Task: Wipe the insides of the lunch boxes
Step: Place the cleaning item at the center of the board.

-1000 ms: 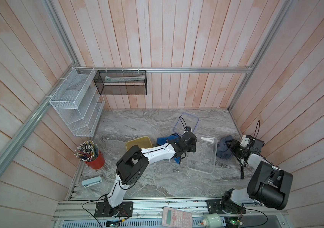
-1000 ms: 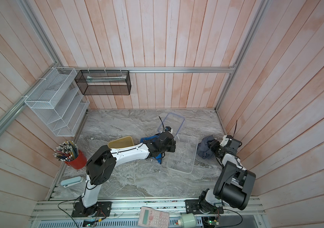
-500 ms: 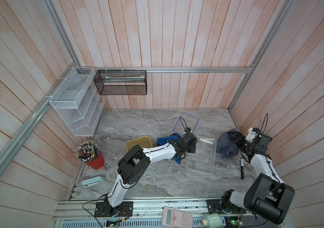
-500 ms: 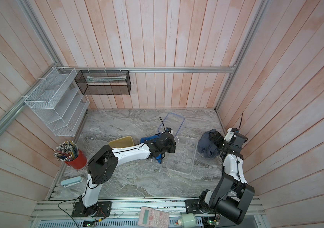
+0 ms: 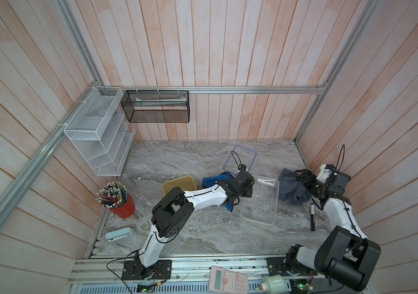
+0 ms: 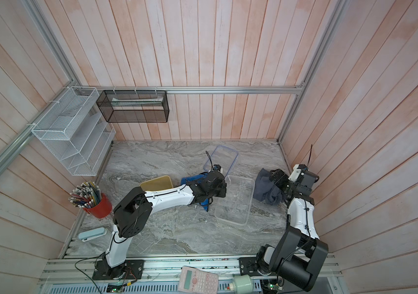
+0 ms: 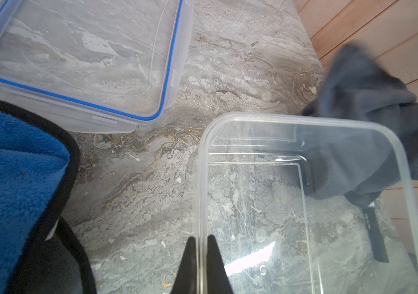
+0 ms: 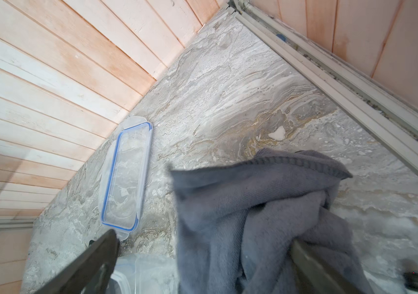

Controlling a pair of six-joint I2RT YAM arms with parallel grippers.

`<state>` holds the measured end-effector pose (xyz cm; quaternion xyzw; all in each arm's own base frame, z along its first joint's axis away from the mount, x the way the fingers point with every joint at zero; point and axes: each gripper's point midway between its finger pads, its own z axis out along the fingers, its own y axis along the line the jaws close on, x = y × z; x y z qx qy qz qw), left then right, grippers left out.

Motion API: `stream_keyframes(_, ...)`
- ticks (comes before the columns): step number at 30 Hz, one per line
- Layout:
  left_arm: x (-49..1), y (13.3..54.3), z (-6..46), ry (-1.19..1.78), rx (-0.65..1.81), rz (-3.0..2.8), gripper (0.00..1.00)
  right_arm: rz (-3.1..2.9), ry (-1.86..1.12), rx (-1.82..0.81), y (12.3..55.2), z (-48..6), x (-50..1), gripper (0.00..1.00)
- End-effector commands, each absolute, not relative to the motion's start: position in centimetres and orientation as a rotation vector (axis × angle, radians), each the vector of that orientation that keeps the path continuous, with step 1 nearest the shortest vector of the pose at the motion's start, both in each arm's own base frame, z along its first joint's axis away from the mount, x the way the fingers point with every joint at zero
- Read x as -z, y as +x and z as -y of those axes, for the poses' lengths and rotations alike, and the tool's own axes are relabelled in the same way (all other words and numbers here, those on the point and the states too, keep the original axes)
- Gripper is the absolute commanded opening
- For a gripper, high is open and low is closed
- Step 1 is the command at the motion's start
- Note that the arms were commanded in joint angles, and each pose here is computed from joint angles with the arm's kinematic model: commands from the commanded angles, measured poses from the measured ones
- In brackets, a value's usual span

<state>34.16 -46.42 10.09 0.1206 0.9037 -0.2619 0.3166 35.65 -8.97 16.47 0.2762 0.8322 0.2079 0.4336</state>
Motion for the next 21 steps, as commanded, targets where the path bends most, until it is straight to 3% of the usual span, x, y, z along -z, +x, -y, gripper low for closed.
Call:
stream_keyframes(1, -11.6, 34.5, 47.2, 0.317, 0.732, -2.343, 0.00, -2.088, 0.659, -0.507, 36.4, 8.5, -16.8, 0.98)
stream_keyframes(21, -11.3, 34.0, 48.1, 0.323, 0.779, -2.354, 0.00, -1.994, 0.569, -0.481, 36.5, 8.1, -21.9, 0.98)
